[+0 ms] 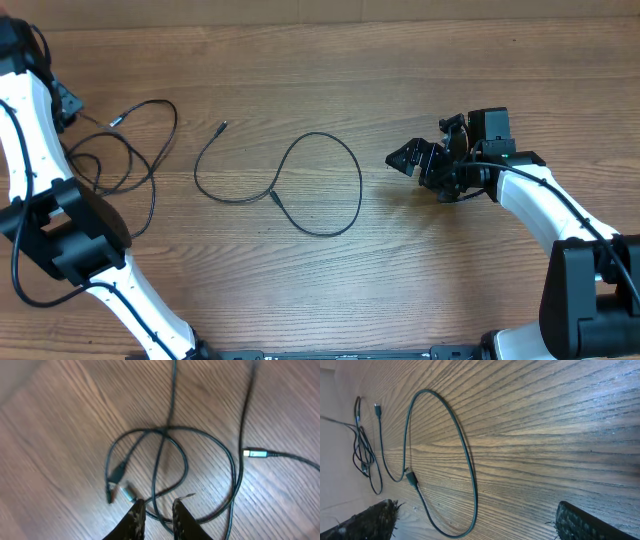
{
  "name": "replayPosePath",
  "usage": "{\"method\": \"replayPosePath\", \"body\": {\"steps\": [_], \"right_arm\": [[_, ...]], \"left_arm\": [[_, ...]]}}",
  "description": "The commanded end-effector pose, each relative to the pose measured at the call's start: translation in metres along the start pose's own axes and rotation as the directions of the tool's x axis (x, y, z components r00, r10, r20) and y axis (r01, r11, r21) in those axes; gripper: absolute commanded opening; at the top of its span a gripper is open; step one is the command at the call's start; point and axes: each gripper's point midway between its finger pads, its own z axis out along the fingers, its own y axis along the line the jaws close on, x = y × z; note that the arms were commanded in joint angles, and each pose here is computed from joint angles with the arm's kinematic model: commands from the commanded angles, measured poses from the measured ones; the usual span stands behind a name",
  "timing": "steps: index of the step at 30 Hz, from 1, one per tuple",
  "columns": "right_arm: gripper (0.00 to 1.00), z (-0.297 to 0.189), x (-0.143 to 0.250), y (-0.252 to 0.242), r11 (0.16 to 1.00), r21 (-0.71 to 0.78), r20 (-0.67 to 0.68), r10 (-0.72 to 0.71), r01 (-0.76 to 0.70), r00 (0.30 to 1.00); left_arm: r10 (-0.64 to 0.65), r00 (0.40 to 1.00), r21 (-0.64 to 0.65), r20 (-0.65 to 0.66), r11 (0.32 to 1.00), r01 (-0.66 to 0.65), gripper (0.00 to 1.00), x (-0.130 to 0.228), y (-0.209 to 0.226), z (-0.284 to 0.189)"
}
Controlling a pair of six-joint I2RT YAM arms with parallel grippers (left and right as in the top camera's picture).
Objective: Untangle cables
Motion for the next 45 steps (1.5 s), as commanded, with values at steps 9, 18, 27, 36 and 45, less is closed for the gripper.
{"method": "replayPosePath", "body": {"steps": [9, 18, 27, 36, 45], "right_arm": [[1.00, -0.003, 0.001, 0.003, 1.000, 0.001, 0.007, -0.017, 0.017, 1.000], [1.00, -0.003, 0.000, 0.003, 1.000, -0.001, 0.013, -0.022, 0.022, 1.000], [1.00, -0.003, 0.000, 0.004, 1.000, -0.002, 0.014, -0.023, 0.023, 1.000], [1.00, -0.003, 0.000, 0.003, 1.000, -0.002, 0.013, -0.022, 0.022, 1.000], [1.00, -0.003, 0.000, 0.003, 1.000, -0.002, 0.013, -0.022, 0.022, 1.000]], "left_arm": [[0.048, 0.995, 0.236, -0.085, 0.971, -0.027, 0.14, 0.015, -0.040, -0.002], [0.157, 0.964, 0.456, -0.215, 0.889, -0.042, 0.53, 0.051, -0.076, -0.022], [0.527, 0.811, 0.703, -0.254, 0.677, -0.219, 1.00, 0.136, -0.131, -0.076], [0.751, 0.641, 0.650, -0.160, 0.569, -0.504, 1.00, 0.211, -0.180, -0.105], [0.853, 0.486, 0.604, -0.189, 0.491, -0.628, 1.00, 0.292, -0.201, -0.124]]}}
